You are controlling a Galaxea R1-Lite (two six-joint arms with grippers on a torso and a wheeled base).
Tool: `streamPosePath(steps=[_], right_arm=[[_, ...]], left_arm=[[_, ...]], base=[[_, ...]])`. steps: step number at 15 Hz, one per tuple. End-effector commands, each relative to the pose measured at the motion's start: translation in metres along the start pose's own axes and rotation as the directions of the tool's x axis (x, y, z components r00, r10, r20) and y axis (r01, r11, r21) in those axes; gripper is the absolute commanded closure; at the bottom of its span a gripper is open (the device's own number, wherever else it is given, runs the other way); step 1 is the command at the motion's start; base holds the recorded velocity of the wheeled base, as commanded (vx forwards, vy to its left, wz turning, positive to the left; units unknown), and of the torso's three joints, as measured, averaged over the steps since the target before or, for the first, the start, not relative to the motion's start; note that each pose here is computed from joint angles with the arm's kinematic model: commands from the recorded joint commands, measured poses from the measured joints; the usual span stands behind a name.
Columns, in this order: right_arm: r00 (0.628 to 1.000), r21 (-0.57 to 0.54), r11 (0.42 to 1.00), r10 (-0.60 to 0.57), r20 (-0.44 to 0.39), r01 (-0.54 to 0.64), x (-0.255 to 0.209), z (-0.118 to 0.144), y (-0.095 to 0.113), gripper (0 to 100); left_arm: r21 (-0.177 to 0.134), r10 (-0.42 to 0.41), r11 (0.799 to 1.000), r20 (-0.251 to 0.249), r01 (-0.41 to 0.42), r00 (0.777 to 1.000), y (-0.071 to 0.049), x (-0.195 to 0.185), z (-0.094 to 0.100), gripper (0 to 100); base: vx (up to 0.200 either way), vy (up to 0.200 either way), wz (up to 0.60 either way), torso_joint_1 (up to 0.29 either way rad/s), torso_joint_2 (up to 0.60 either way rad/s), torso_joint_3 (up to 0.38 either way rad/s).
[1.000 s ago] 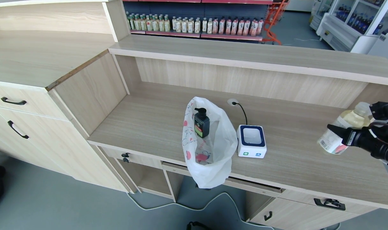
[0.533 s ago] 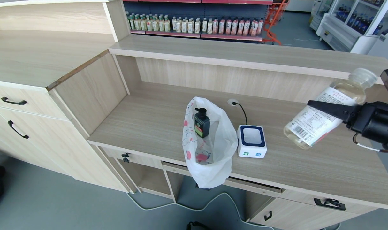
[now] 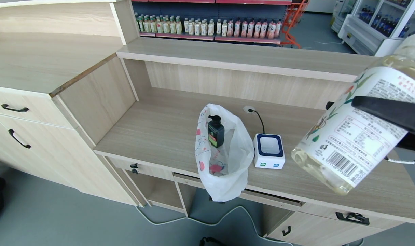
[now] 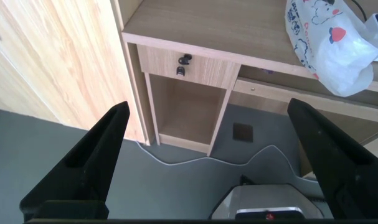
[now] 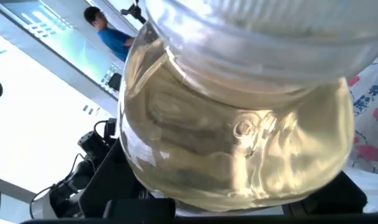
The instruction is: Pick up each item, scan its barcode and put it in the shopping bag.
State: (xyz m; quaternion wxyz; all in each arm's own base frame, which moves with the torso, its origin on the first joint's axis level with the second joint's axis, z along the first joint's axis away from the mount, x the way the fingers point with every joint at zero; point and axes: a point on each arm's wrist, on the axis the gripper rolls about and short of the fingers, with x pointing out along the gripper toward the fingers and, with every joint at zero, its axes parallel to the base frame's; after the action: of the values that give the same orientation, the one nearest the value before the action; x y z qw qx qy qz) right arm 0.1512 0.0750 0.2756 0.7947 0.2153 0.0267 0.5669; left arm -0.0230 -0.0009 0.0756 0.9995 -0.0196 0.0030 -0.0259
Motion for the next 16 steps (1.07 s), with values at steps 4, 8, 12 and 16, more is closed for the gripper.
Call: streamPosePath(steps=[4, 8, 12, 16], right_arm=[[0.99, 0.019, 0.99, 0.142, -0.01, -0.142, -0.01, 0.005, 0.033, 100], [0.972, 0.094, 0.968, 0.236, -0.017, -0.233, -0.007, 0.011, 0.049, 100], [0.963, 0.116, 0.959, 0.264, -0.054, -0.257, -0.007, 0.014, 0.054, 100], [0.955, 0.116, 0.953, 0.288, -0.068, -0.279, -0.007, 0.015, 0.056, 100]], left_arm=[[-0.001, 0.0, 1.0, 0.0, 0.0, 1.0, 0.0, 0.0, 0.0, 0], [-0.001, 0.0, 1.0, 0.0, 0.0, 1.0, 0.0, 0.0, 0.0, 0], [-0.001, 0.0, 1.0, 0.0, 0.0, 1.0, 0.0, 0.0, 0.0, 0], [-0.001, 0.0, 1.0, 0.0, 0.0, 1.0, 0.0, 0.0, 0.0, 0]], base=[[0.0, 0.0, 0.0, 0.0, 0.0, 0.0], [0.0, 0.0, 0.0, 0.0, 0.0, 0.0], [0.0, 0.0, 0.0, 0.0, 0.0, 0.0], [0.0, 0.0, 0.0, 0.0, 0.0, 0.0]])
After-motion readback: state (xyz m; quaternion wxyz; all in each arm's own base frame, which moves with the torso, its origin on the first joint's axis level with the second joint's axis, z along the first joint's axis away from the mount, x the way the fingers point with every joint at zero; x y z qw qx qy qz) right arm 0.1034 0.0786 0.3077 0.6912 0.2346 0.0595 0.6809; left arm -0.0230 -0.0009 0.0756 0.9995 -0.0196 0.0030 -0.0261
